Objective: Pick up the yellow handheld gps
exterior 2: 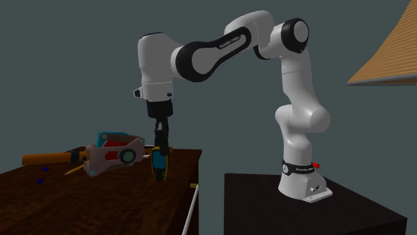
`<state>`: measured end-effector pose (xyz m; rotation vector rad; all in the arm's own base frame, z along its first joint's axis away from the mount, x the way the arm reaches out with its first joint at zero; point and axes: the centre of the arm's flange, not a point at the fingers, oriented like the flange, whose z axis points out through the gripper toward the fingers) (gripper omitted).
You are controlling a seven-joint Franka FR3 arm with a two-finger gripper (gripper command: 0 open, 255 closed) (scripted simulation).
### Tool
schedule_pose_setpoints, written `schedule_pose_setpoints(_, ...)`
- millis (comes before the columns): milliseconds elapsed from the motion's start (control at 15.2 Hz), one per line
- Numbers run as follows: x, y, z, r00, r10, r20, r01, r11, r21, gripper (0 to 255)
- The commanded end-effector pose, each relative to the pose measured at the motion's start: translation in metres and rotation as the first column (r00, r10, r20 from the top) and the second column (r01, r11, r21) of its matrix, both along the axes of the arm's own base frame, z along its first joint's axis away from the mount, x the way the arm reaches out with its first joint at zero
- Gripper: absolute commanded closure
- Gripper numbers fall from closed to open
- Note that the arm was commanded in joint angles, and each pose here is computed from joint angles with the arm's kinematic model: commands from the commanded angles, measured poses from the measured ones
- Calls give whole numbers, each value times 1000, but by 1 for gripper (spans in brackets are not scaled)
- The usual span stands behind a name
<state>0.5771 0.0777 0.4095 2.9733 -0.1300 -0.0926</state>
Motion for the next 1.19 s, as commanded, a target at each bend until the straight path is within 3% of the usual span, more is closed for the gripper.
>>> schedule_pose_setpoints(0, 0, -1, -1, 1000, -1, -2, 1, 1000, -1, 255)
schedule_pose_setpoints(1122, 0, -1, 79, 1000, -1, -2, 1, 1000, -1, 255)
